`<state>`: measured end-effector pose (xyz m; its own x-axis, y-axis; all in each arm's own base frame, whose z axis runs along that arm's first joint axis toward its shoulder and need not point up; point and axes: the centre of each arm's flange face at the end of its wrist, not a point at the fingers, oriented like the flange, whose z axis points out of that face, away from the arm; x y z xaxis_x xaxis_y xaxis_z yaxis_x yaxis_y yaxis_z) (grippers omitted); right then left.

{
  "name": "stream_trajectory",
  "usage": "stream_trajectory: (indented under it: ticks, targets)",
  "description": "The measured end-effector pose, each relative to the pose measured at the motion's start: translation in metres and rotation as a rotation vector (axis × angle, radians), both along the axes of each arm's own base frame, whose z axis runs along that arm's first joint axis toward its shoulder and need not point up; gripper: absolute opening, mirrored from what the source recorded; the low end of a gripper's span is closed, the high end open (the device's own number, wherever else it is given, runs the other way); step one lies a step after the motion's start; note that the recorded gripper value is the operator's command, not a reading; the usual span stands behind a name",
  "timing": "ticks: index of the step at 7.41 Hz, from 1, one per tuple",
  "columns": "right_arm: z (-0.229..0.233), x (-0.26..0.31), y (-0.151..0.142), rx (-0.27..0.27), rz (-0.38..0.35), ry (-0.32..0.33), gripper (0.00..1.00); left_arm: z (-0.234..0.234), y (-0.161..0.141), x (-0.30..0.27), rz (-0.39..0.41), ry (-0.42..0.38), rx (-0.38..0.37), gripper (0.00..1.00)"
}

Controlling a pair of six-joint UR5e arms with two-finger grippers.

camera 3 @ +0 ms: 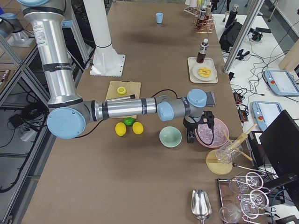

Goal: Pour ice into bowl

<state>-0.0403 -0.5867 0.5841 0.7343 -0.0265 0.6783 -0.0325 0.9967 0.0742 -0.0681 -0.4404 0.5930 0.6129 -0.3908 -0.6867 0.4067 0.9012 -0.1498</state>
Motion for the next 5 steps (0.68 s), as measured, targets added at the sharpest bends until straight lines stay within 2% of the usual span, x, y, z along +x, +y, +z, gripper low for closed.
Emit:
stream_trajectory:
  ticks: [3,5]
  targets:
    - [0.027,-0.025,-0.003,0.026,-0.018,0.013,0.98,-0.017,0.002,0.046,-0.203,-0.141,-0.076,0.97]
    - [0.034,-0.040,0.002,0.032,-0.041,0.014,0.98,-0.033,0.007,0.066,-0.329,-0.143,-0.130,0.97]
